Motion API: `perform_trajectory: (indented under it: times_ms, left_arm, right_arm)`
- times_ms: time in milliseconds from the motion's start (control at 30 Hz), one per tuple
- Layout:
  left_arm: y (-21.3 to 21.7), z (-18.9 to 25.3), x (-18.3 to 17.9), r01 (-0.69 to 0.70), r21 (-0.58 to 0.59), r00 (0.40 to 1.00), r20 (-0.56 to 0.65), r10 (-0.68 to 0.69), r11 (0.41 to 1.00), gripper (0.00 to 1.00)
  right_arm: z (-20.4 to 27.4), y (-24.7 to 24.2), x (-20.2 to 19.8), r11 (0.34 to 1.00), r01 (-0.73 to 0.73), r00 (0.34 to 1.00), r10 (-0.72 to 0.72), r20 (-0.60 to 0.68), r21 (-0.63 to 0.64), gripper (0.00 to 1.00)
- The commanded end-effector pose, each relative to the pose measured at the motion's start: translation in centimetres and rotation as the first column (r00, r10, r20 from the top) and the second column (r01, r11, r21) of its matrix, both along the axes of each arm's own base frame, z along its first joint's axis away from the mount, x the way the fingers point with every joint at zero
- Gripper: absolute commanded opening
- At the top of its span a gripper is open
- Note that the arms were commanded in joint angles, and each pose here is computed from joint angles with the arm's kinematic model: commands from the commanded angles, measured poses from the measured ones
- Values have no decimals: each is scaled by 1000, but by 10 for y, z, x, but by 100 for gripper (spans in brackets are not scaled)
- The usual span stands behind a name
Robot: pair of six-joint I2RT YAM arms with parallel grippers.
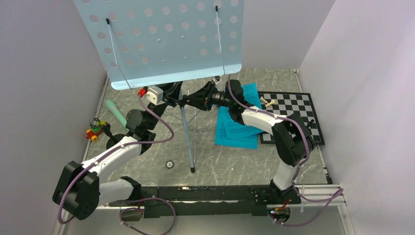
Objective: Pack up the instrument practice props
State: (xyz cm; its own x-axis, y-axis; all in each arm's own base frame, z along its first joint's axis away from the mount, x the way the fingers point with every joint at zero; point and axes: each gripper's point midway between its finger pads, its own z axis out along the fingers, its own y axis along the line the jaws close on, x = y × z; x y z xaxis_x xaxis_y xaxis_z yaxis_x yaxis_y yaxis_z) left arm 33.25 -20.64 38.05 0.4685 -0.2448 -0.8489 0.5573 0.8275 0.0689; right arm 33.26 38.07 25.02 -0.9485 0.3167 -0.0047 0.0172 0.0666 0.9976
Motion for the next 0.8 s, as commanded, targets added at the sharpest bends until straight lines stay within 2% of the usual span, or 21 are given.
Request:
perform_trajectory:
  times_ms: [0, 133, 233, 267, 300, 367, 433, 667, 767]
  left_arm:
    - [-5, 14, -11, 30, 37, 998, 57, -32, 999, 0]
    - [-5, 12, -10, 30, 36, 998, 51, -32, 999, 0]
    - [-5, 10, -9, 30, 35, 999, 43, -32, 999, 0]
    - [-5, 9, -9, 28, 36, 999, 41, -30, 999, 0]
    - [-5, 8, -9, 28, 37, 999, 40, -29, 999, 0]
    - [-4, 7, -8, 23, 39, 999, 37, -24, 999, 0]
    - [-4, 7, -7, 17, 40, 999, 37, -18, 999, 0]
    - [-2, 9, -7, 7, 47, 999, 44, -9, 999, 0]
    - [-2, 10, -7, 8, 45, 999, 43, -9, 999, 0]
  right_arm:
    - [47, 6, -2, 995, -24, 995, 15, 100, 94, 30]
    - [47, 6, -5, 998, -35, 988, 26, 150, 54, 15]
    - [40, 6, -4, 998, -34, 973, 43, 227, -45, 4]
    - [32, 6, -3, 996, -33, 972, 52, 228, -88, 5]
    - [28, 5, -5, 994, -39, 973, 61, 223, -105, 12]
    - [24, 5, -10, 995, -62, 979, 76, 190, -83, 38]
    - [23, 4, -13, 996, -70, 985, 78, 157, -52, 53]
    - [27, 4, -20, 996, -87, 992, 84, 94, 20, 62]
    - [31, 2, -19, 996, -72, 995, 68, 77, 46, 60]
